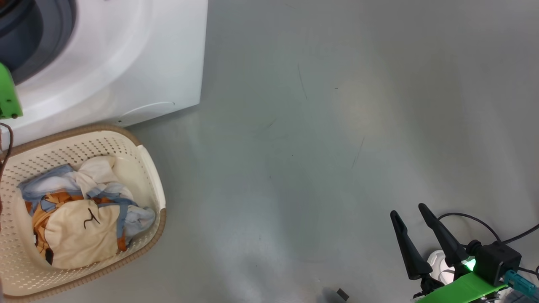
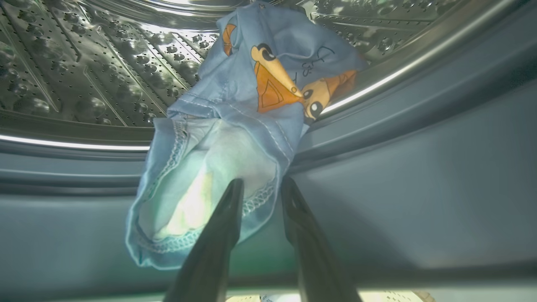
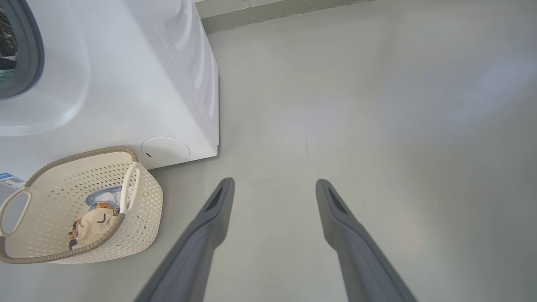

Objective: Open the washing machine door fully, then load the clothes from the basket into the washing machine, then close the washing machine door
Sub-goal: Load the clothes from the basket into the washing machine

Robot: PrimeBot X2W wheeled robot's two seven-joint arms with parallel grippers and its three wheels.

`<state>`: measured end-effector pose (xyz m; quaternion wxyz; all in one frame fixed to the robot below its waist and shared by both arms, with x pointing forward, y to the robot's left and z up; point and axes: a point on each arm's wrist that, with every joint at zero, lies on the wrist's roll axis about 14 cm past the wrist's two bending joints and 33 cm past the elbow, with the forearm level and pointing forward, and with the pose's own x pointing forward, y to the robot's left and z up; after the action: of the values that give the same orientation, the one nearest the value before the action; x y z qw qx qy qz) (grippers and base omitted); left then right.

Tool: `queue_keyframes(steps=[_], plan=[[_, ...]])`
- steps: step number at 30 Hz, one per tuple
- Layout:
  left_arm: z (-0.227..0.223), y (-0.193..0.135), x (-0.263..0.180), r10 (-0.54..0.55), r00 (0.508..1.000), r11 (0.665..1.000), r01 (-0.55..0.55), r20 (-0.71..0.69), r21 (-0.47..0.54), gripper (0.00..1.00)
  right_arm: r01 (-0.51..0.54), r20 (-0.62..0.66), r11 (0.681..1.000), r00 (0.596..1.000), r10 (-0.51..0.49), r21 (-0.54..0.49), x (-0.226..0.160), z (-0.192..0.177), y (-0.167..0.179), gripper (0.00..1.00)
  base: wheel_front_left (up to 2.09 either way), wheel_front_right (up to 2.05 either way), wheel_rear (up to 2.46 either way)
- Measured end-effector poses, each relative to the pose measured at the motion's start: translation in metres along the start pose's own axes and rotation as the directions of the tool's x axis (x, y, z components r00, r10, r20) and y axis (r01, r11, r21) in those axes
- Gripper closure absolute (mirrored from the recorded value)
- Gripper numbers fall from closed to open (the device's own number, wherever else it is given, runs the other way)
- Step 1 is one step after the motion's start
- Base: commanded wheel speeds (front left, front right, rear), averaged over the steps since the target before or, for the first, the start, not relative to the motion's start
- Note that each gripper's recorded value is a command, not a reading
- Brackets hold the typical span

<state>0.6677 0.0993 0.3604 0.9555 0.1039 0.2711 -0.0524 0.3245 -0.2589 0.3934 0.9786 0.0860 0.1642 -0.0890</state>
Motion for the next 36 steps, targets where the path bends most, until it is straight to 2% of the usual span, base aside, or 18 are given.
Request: queue_keyframes(steps=[7, 10, 13, 15, 17, 28, 36], plan=[[-0.003, 0.000, 0.002, 0.001, 1.000, 1.000, -0.001, -0.006, -0.014, 0.56, 0.002, -0.002, 1.000, 1.000, -0.002, -0.003, 0.001, -0.001, -0.001, 0.00, 0.00, 0.00, 0.00], [-0.004, -0.001, 0.002, 0.000, 1.000, 1.000, 0.000, -0.006, -0.021, 0.62, 0.003, -0.003, 1.000, 1.000, -0.003, -0.003, 0.001, -0.001, -0.001, 0.00, 0.00, 0.00, 0.00], [-0.005, -0.001, 0.003, -0.002, 1.000, 1.000, 0.001, -0.008, -0.019, 0.74, 0.004, -0.004, 1.000, 1.000, -0.004, -0.003, 0.001, -0.001, -0.001, 0.00, 0.00, 0.00, 0.00], [-0.005, -0.001, 0.003, -0.002, 1.000, 1.000, 0.002, -0.006, -0.017, 0.91, 0.004, -0.005, 1.000, 1.000, -0.004, -0.003, 0.001, -0.001, -0.001, 0.00, 0.00, 0.00, 0.00], [-0.004, -0.001, 0.003, -0.002, 1.000, 1.000, 0.002, 0.000, -0.018, 1.00, 0.004, -0.005, 1.000, 1.000, -0.004, -0.003, 0.001, -0.001, -0.001, 0.00, 0.00, 0.00, 0.00], [0.006, 0.005, 0.000, 0.018, 0.998, 0.999, -0.015, 0.062, -0.042, 1.00, -0.006, -0.001, 1.000, 1.000, 0.006, 0.003, 0.003, -0.001, 0.003, 0.00, 0.00, 0.00, 0.00], [0.033, 0.015, -0.004, 0.054, 0.985, 0.996, -0.041, 0.161, -0.083, 1.00, -0.019, 0.003, 1.000, 1.000, 0.019, 0.010, 0.005, -0.001, 0.007, 0.00, 0.00, 0.00, 0.00]])
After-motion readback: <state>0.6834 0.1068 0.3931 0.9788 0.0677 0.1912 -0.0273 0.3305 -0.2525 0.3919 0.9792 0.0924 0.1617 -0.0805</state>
